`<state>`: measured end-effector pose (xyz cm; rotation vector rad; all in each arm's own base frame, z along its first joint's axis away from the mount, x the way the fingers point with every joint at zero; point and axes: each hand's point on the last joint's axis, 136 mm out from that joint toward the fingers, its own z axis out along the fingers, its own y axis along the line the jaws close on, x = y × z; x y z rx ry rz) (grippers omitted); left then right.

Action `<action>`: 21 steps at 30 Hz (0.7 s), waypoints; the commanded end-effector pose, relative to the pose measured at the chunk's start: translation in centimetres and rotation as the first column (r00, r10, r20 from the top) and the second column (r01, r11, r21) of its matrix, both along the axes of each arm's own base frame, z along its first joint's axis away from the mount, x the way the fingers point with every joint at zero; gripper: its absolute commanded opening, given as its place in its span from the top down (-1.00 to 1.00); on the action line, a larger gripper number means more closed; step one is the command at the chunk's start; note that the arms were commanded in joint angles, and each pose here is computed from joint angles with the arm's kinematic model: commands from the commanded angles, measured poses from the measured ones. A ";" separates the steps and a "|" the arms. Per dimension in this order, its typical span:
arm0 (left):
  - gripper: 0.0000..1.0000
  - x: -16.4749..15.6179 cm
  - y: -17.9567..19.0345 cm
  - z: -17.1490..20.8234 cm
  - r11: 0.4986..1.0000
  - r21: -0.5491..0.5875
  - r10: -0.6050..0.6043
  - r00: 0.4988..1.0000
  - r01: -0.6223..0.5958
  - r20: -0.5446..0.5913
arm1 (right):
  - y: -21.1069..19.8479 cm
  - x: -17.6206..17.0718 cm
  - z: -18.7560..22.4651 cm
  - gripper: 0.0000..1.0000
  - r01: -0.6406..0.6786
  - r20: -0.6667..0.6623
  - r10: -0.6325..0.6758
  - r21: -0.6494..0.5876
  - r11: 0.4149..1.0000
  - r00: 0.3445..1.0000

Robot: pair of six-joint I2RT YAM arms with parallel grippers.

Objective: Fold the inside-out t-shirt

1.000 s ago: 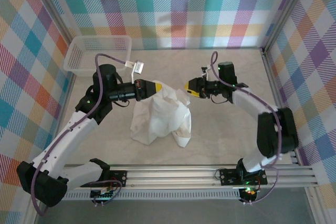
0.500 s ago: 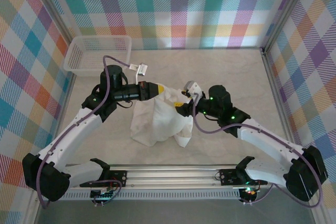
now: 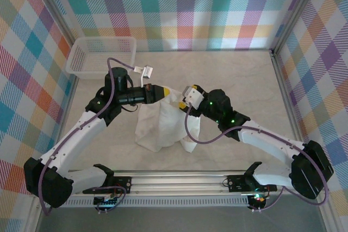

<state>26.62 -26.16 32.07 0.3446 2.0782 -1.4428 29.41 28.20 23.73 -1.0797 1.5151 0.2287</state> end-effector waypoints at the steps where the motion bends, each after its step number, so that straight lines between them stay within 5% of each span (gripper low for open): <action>1: 1.00 0.4 -0.1 0.7 1.000 -0.010 0.004 1.000 -0.004 0.015 | 0.5 -0.4 4.0 -0.26 -0.019 0.056 0.013 0.120 0.993 0.998; 3: 1.00 0.5 -0.1 0.6 1.000 -0.007 0.006 1.000 -0.006 0.014 | 0.7 -0.8 4.2 -0.01 -0.039 0.049 0.032 0.138 0.990 0.998; 8: 1.00 0.6 0.3 0.9 1.000 -0.012 0.029 0.999 -0.029 0.014 | 1.0 -1.3 2.9 1.00 -0.061 -0.013 0.063 0.121 0.991 0.998; 12: 1.00 2.6 3.1 -1.1 0.985 0.068 0.165 0.986 -0.162 -0.039 | 1.7 -3.8 4.1 1.00 -0.145 -0.144 0.177 0.211 0.967 0.974; 16: 0.95 4.9 6.9 -10.4 0.909 0.340 0.298 0.946 -0.240 -0.129 | 1.3 -5.1 7.8 1.00 -0.147 -0.296 0.272 0.383 0.912 0.916; 18: 0.91 5.4 6.4 -12.6 0.948 0.246 0.261 0.937 -0.202 -0.235 | 1.4 -5.5 8.8 1.00 -0.151 -0.343 0.312 0.422 0.894 0.886; 21: 0.65 5.5 5.7 -12.3 0.966 0.171 0.230 0.943 -0.192 -0.239 | 1.8 -5.6 8.8 1.00 -0.145 -0.406 0.330 0.422 0.895 0.852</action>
